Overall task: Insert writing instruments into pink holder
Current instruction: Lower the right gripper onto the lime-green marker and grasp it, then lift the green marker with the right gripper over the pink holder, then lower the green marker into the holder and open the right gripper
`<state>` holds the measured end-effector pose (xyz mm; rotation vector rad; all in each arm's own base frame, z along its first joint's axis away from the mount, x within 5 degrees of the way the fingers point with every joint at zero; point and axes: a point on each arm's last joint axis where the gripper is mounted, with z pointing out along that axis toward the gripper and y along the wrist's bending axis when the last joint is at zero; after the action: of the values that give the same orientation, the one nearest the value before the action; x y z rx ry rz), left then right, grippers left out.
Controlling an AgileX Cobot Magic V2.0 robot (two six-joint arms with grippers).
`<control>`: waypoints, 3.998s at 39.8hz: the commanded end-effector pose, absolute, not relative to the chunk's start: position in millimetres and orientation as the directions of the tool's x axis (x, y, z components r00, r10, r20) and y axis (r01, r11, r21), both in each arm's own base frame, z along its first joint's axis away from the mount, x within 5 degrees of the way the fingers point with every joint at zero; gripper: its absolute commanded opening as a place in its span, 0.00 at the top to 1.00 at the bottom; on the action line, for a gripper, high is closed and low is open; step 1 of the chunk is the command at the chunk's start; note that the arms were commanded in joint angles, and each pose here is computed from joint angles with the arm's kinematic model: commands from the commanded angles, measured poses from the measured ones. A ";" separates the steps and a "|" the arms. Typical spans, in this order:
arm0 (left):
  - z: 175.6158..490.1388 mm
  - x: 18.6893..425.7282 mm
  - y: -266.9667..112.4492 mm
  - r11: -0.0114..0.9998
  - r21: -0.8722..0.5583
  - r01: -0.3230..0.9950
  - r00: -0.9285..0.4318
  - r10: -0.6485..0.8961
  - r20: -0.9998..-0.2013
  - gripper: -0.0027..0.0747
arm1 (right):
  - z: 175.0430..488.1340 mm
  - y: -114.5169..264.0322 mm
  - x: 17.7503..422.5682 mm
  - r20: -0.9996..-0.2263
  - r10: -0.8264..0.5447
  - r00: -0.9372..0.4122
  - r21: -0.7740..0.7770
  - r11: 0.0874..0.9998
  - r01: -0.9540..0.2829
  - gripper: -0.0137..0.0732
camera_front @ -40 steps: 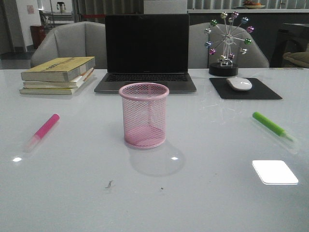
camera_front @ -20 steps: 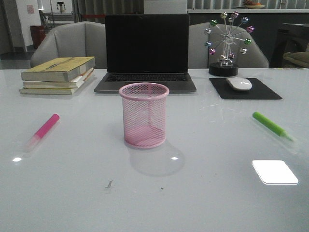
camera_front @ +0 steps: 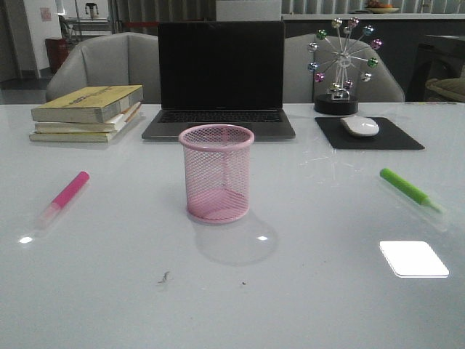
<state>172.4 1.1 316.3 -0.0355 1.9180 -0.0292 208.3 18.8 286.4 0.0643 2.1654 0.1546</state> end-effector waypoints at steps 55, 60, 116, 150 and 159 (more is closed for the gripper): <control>336.4 174.7 1.9 0.999 -0.049 -0.016 -0.221 -0.051 -0.974 0.32 | 193.6 32.5 420.6 -0.346 -0.021 -0.938 -0.013 1.000 -0.018 0.28; 336.4 174.7 1.9 0.999 -0.049 -0.016 -0.221 -0.051 -0.974 0.32 | 194.0 32.6 421.7 -0.358 -0.022 -0.933 -0.012 1.000 -0.019 0.28; 336.4 174.7 1.9 0.999 -0.049 -0.016 -0.221 -0.051 -0.974 0.32 | 381.7 97.2 358.6 -0.954 0.035 -0.298 0.108 0.967 -0.232 0.78; 338.1 175.1 2.1 0.999 -0.049 -0.017 -0.203 -0.051 -0.978 0.32 | 284.9 227.3 352.8 -0.967 -0.033 -0.255 0.107 0.851 -0.514 0.78; 339.3 175.3 2.2 0.999 -0.047 -0.017 -0.189 -0.049 -0.981 0.32 | 261.0 232.9 361.6 -0.960 -0.046 -0.275 0.106 0.853 -0.512 0.78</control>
<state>173.2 1.3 318.6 -0.0365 1.8923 -0.0276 358.3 232.4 228.7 -0.4638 1.9784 0.4365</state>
